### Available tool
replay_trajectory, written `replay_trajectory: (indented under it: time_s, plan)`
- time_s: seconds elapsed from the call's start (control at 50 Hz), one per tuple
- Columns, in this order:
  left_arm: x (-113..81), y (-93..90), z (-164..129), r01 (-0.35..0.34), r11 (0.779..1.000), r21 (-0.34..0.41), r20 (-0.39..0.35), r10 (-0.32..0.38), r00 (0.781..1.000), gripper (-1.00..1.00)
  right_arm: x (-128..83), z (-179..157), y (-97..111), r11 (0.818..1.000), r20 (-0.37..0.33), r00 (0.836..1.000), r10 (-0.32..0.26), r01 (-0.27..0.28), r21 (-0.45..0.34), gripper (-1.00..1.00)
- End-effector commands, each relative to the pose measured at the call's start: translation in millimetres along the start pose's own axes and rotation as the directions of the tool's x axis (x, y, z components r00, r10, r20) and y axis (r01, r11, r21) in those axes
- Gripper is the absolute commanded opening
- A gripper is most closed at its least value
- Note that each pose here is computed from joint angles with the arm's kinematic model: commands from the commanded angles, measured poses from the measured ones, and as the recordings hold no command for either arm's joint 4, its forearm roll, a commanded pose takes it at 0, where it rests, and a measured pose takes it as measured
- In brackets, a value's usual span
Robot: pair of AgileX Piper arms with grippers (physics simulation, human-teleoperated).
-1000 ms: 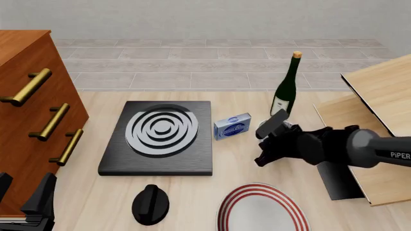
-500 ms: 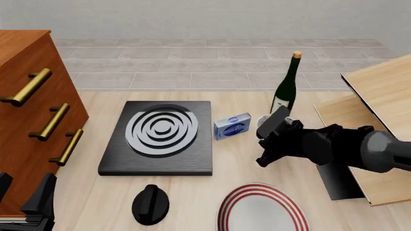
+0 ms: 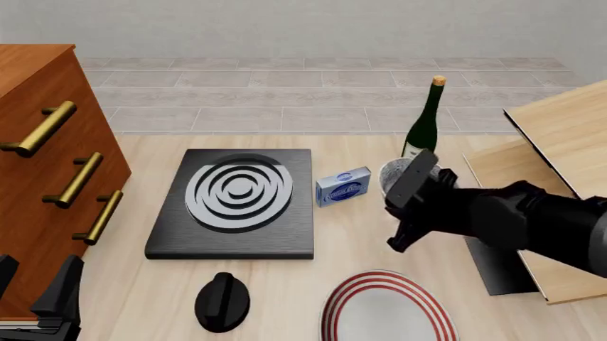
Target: Put the bowl on the stove.
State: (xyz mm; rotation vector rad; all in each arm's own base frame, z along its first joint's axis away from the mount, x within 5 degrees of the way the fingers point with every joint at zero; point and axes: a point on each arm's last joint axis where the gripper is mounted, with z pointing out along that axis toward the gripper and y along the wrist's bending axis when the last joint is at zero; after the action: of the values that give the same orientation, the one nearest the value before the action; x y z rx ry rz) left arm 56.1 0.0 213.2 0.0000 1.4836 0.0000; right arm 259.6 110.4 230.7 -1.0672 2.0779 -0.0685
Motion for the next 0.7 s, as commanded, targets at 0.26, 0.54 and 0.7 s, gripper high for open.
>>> replay_trajectory:
  time_s: [0.26,0.54,0.7]
  plan:
    - [0.0,0.0,0,0.000,1.000,0.000,0.000,0.000,1.000,1.00,-23,-37,15,0.995,0.076,0.993,-0.095,0.097,-0.028,-1.00]
    - [0.0,0.0,0,0.000,1.000,0.000,0.000,0.000,1.000,1.00,-56,-33,28,0.984,0.129,0.980,-0.152,0.162,-0.073,-1.00]
    - [0.0,0.0,0,0.000,1.000,0.000,0.000,0.000,1.000,1.00,-76,-21,27,0.980,0.140,0.976,-0.168,0.181,-0.080,-1.00]
